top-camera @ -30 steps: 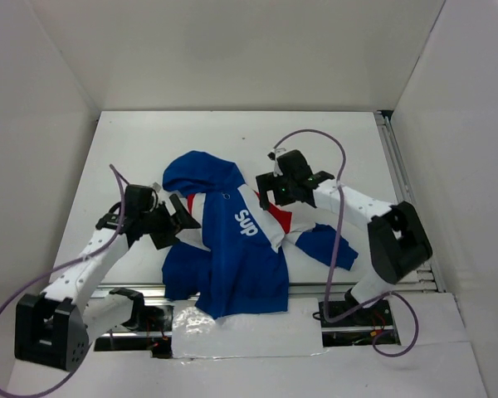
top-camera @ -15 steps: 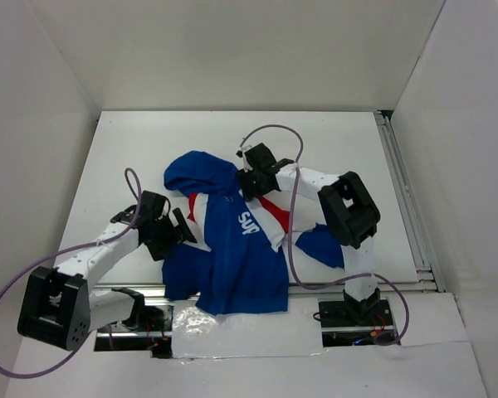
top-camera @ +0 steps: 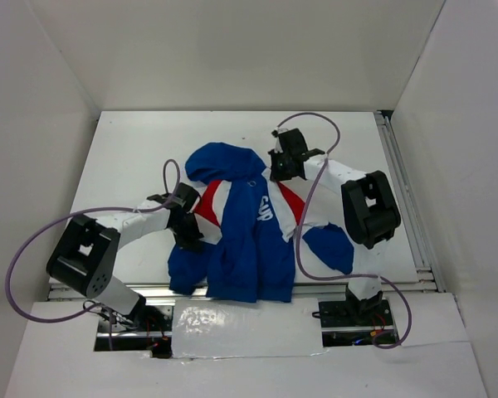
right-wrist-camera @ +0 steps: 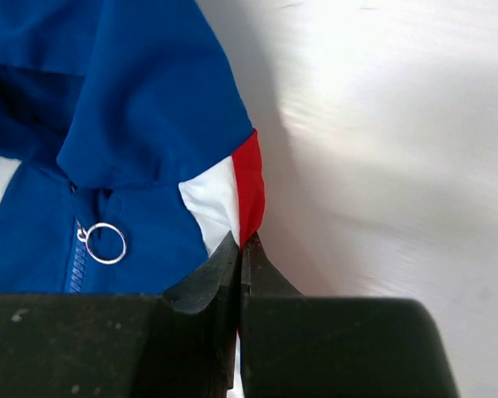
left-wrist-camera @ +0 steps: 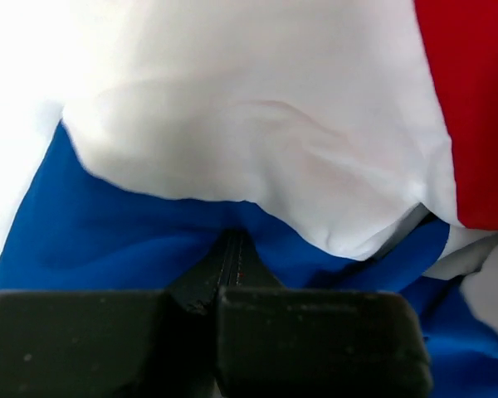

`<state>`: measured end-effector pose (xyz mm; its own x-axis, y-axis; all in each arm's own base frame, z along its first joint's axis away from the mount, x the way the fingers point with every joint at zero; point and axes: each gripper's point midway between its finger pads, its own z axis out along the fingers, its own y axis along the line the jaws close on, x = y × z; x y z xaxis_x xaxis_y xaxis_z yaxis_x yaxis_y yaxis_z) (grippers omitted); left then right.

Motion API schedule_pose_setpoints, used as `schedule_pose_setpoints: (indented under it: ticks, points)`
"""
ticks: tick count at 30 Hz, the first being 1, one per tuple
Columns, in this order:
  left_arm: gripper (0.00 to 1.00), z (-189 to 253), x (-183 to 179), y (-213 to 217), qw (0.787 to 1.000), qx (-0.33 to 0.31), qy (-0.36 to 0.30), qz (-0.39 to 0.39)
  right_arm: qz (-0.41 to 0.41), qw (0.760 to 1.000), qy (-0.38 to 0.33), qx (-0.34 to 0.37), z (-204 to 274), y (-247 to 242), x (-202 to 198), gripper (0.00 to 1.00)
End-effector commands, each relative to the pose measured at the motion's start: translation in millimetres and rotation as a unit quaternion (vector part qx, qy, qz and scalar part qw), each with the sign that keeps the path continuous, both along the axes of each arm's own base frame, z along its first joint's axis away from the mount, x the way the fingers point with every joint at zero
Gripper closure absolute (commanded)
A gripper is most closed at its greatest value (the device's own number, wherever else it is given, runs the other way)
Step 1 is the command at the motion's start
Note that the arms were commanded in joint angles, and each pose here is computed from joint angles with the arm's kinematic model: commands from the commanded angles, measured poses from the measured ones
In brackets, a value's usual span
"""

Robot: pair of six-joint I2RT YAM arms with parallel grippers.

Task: Zip up the jacket

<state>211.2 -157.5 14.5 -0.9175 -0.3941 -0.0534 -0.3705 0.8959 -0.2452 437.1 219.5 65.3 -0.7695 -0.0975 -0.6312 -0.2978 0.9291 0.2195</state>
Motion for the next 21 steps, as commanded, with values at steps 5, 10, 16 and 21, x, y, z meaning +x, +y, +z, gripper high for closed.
schedule_pose_setpoints:
  ticks: [5,10,16,21]
  points:
    - [1.00,10.2,54.3,10.6,0.997,-0.022,-0.075,0.019,-0.173,0.983,-0.035,0.046,45.4,-81.9,57.4,1.00]
    - [1.00,-4.0,81.8,12.3,0.998,-0.004,-0.056,0.023,-0.338,0.941,-0.003,0.000,23.9,-146.2,65.4,1.00]
    - [1.00,-1.8,147.8,31.9,0.995,-0.007,-0.094,0.045,-0.324,0.946,-0.020,0.001,43.0,-148.1,69.4,0.25]
    - [1.00,6.3,192.8,62.4,0.989,0.004,-0.115,0.088,-0.287,0.956,-0.052,-0.019,76.9,-137.4,45.3,0.00]
